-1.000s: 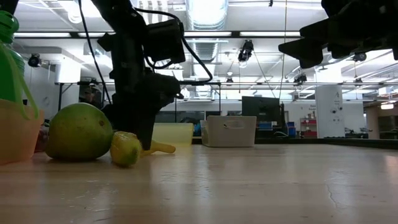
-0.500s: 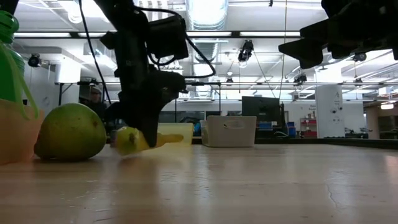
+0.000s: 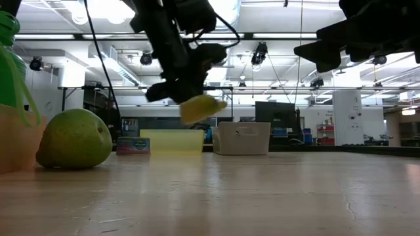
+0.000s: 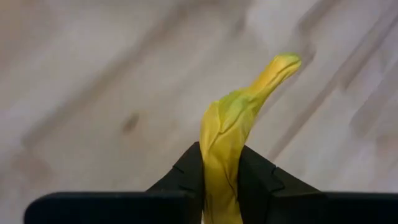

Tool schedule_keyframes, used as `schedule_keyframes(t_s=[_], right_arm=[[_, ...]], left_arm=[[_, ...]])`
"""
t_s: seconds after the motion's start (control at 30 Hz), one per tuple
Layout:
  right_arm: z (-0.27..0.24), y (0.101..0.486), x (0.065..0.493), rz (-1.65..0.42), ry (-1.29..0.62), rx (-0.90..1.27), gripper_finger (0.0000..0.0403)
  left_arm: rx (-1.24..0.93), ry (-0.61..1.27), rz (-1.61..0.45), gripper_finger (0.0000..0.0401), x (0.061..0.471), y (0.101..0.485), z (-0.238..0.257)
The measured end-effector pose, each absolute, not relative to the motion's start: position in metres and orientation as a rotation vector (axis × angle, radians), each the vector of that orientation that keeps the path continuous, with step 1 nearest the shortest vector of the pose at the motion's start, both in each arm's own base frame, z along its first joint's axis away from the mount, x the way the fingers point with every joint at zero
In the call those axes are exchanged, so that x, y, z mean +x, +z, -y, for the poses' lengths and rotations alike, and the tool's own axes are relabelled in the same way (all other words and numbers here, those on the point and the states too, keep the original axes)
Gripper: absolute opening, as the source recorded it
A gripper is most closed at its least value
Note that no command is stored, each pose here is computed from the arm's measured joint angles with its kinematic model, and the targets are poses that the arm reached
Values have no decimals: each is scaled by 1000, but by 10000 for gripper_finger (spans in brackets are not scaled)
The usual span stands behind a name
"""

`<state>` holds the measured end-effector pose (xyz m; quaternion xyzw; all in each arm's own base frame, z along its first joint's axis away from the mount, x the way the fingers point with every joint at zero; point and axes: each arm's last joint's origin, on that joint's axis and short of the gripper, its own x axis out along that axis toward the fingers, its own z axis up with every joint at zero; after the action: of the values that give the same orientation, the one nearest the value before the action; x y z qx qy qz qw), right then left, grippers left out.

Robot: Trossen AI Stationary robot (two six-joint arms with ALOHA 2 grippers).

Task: Pick & Place Food Item
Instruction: Put the yellow banana into the gray bin

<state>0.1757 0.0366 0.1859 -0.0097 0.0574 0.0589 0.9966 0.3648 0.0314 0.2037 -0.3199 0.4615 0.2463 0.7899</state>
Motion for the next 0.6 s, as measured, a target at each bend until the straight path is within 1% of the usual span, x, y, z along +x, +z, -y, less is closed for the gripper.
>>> schedule_keyframes(t_s=[0.27,0.47,0.6], right_arm=[[-37,186,176,-115,118,-19,306],[-37,186,176,-115,118,-19,306],[-37,186,176,-115,118,-19,306]], left_arm=[[-633,529,-738,63,382,234,-75],[-615,545,-526,63,385,250,-119],[-541,508,-420,63,385,259,-143]])
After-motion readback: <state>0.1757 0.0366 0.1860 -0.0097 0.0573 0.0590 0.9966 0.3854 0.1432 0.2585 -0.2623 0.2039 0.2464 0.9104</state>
